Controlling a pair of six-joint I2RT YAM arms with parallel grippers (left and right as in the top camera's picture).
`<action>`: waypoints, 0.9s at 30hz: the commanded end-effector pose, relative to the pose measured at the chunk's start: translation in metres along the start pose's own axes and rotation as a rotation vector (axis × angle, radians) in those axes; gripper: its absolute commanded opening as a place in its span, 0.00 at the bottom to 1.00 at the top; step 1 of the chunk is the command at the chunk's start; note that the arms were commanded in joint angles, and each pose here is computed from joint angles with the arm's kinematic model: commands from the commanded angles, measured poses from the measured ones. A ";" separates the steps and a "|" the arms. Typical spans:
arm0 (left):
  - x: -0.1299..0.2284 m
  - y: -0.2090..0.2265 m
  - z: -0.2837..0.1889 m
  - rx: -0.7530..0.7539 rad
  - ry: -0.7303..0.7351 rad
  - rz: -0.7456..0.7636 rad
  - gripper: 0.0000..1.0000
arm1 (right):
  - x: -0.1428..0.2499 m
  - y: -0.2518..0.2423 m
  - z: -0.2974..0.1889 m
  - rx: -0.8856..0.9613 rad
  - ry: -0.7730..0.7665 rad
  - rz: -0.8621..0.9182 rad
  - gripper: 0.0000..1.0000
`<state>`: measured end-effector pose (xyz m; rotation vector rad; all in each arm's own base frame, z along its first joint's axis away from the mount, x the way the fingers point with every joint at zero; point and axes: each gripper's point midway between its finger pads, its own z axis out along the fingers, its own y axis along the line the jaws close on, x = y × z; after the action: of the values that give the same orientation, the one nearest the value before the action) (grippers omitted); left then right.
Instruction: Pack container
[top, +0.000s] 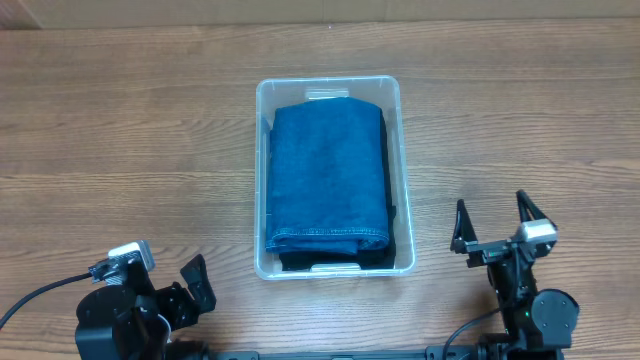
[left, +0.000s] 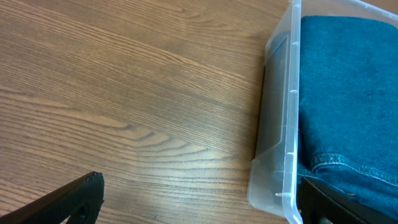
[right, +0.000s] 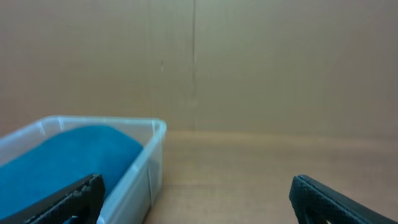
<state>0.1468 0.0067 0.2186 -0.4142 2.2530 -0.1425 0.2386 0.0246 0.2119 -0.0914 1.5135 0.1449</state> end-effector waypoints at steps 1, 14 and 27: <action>-0.001 0.001 0.000 -0.005 -0.007 -0.014 1.00 | 0.048 -0.004 -0.002 0.023 0.162 0.022 1.00; -0.001 0.001 0.000 -0.005 -0.007 -0.014 1.00 | 0.050 -0.005 -0.002 0.027 0.172 0.027 1.00; 0.018 0.003 0.036 0.057 -0.123 -0.012 1.00 | 0.050 -0.005 -0.002 0.027 0.172 0.027 1.00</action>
<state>0.1520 0.0062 0.1988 -0.4036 2.2099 -0.1529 0.2406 0.0209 0.1584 -0.0607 1.6994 0.1414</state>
